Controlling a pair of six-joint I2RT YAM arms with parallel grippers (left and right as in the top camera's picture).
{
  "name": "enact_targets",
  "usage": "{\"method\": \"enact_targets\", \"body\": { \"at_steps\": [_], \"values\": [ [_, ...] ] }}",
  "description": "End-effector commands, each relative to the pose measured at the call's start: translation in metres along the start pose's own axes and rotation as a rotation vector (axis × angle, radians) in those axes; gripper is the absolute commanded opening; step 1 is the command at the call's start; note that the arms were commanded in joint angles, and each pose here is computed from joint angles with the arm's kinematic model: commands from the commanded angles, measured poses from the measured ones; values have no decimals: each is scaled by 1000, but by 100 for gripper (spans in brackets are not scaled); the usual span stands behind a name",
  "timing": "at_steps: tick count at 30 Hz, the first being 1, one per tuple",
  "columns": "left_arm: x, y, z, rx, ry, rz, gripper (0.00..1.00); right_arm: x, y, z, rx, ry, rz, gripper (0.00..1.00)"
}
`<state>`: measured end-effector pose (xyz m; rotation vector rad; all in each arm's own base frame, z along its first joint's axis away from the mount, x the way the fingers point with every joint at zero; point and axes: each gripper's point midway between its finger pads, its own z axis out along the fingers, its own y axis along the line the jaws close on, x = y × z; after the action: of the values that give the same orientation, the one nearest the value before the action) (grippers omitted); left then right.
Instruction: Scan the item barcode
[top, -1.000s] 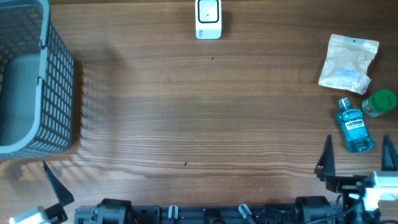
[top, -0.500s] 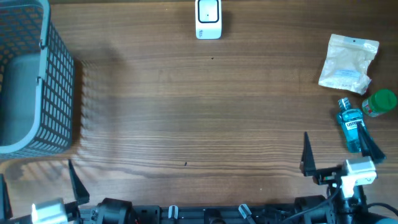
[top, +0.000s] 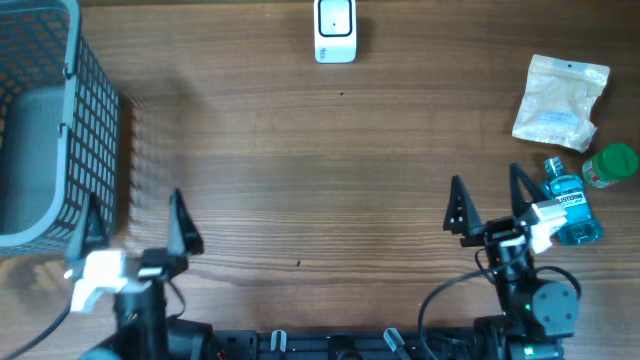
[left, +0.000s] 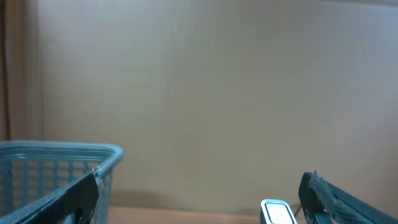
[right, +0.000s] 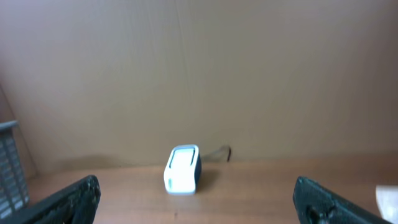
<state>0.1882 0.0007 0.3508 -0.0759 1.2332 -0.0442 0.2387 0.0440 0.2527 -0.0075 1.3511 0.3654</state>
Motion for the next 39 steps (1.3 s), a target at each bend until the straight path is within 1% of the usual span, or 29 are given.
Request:
{"method": "enact_targets", "body": {
  "at_steps": [1, 3, 4, 6, 9, 15, 18, 21, 24, 36, 39],
  "values": [
    [55, -2, 7, 3, 74, -34, 100, 22, -8, 0, 19, 4, -33, 100],
    [80, -3, 9, 3, 100, -28, 100, 35, -11, 0, 30, 59, -86, 100],
    [93, -2, 9, 2, 120, -23, 100, 43, -13, 0, 36, 93, -94, 100],
    [115, -3, 8, 4, 157, -15, 100, 48, -14, 1, 37, 114, -92, 100],
    [139, -9, 6, 46, 195, -3, 100, 59, -12, 2, 13, 160, -85, 100],
    [172, -8, 0, 43, 281, 14, 100, 106, -28, -1, 81, 350, -66, 100],
    [185, -6, -5, 36, 338, 27, 100, 129, -33, -5, 107, 442, -11, 100],
    [198, -2, -9, 19, 393, 41, 100, 149, -37, -10, 156, 515, 120, 100],
    [198, -2, -9, 21, 395, 41, 100, 169, -41, -18, 195, 599, 176, 100],
    [197, -1, -9, 17, 389, 40, 100, 229, -51, -54, 278, 875, 204, 100],
    [198, 14, -8, -36, 393, 35, 100, 240, -53, -63, 294, 929, 209, 100]
  ]
}}
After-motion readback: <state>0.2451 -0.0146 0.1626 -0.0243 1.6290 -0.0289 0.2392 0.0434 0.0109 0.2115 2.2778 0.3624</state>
